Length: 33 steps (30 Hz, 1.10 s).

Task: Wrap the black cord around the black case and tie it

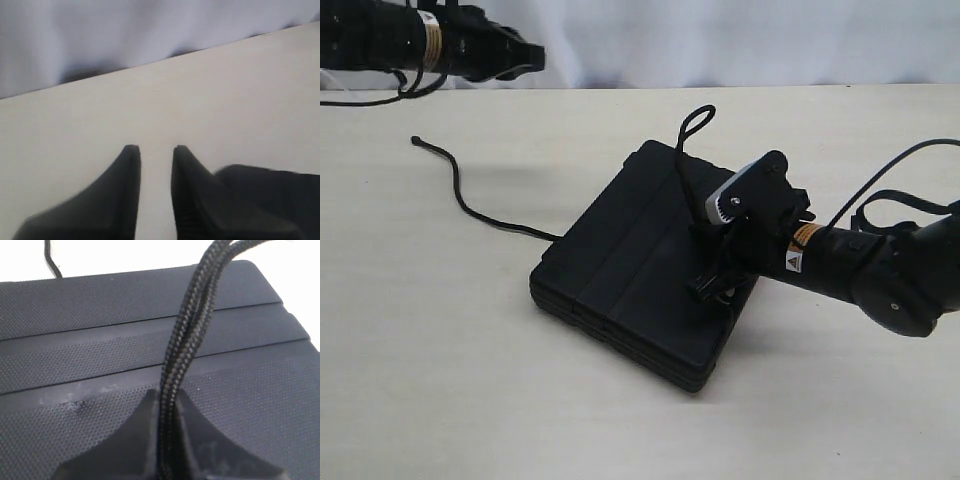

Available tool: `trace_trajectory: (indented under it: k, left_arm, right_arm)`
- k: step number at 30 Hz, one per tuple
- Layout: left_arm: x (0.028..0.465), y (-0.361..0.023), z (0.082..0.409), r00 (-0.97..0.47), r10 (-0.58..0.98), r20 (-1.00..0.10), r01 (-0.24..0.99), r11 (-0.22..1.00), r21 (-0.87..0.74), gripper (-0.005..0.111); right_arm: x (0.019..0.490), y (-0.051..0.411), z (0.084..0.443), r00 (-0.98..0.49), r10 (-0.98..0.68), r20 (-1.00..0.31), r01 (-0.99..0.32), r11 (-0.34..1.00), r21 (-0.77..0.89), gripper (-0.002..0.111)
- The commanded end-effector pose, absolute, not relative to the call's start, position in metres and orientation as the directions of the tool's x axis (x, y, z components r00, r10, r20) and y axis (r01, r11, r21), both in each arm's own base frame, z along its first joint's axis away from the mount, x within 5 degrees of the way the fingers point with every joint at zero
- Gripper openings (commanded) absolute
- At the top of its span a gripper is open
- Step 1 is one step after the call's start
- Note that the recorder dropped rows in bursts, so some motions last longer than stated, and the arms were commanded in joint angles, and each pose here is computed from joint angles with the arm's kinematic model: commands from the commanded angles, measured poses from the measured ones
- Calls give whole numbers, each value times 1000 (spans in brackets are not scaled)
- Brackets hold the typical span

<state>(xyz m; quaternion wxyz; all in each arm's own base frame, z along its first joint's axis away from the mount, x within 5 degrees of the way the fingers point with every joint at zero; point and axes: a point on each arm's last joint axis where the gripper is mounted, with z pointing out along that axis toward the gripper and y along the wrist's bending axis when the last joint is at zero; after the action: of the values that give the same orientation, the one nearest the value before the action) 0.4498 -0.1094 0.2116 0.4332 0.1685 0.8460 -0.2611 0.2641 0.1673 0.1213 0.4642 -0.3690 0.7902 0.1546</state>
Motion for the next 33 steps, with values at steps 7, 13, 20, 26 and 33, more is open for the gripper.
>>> trace_trajectory:
  k: [7, 13, 20, 26, 33]
  left_arm:
    - [448, -134, 236, -594, 66, -801, 697, 539, -473, 14]
    - [470, -116, 248, -342, 197, -919, 663, 744, -87, 14]
    - [493, -58, 256, -334, 386, -860, -87, 896, 436, 14]
    - [497, -50, 216, -644, 474, -600, 109, 834, 542, 14]
    - [492, -55, 185, -912, 250, -325, 292, 952, -88, 15]
  right_arm:
    - [264, 168, 121, -294, -444, -846, -733, 673, -99, 4]
    - [264, 168, 121, -295, -445, -845, -733, 673, -99, 4]
    - [264, 168, 121, -294, -444, -846, -733, 673, -99, 4]
    - [264, 168, 121, -290, -441, -849, -733, 673, -99, 4]
    - [264, 168, 121, -301, -435, -849, -729, 678, -89, 4]
